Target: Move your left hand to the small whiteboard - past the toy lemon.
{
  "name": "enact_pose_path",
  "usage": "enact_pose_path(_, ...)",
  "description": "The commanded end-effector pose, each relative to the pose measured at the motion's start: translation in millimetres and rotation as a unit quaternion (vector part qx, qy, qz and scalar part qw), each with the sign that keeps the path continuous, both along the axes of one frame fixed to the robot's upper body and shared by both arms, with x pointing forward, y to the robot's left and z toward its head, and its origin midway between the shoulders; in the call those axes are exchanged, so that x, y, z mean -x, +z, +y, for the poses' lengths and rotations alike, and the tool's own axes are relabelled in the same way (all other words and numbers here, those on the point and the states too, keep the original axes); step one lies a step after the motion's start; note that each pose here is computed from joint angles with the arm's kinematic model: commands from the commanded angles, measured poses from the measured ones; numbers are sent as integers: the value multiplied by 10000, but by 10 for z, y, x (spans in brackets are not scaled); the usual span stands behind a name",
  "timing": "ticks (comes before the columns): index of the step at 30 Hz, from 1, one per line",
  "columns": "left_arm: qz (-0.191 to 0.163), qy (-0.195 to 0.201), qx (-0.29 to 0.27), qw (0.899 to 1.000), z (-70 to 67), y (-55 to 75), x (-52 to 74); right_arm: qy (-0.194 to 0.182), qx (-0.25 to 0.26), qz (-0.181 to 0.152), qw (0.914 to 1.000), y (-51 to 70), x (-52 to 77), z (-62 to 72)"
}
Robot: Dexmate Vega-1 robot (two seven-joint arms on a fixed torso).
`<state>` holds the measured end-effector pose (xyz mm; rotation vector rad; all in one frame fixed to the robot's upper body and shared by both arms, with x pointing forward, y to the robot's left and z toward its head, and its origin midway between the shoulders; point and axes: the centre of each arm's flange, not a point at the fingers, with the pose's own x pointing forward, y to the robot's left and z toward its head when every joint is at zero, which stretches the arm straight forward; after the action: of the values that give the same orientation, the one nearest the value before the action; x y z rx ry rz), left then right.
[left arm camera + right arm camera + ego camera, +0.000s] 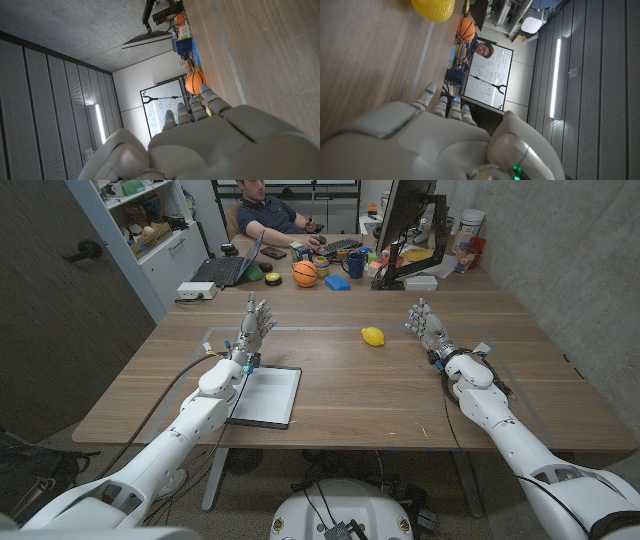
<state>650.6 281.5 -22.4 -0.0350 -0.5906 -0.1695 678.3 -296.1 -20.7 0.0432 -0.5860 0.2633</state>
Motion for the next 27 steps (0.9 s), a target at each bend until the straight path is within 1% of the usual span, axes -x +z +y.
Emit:
enact_pose_path(1, 13, -5, -20, 10000, -18, -7, 5, 0, -10, 12, 10000, -12, 14, -24)
enact_pose_path(14, 24, -21, -61, 10000, -28, 15, -9, -2, -30, 29, 10000, -13, 5, -29)
enact_pose_path(27, 32, 19, -9, 10000, 12, -1, -23, 22, 31, 15, 10000, 17, -38, 7)
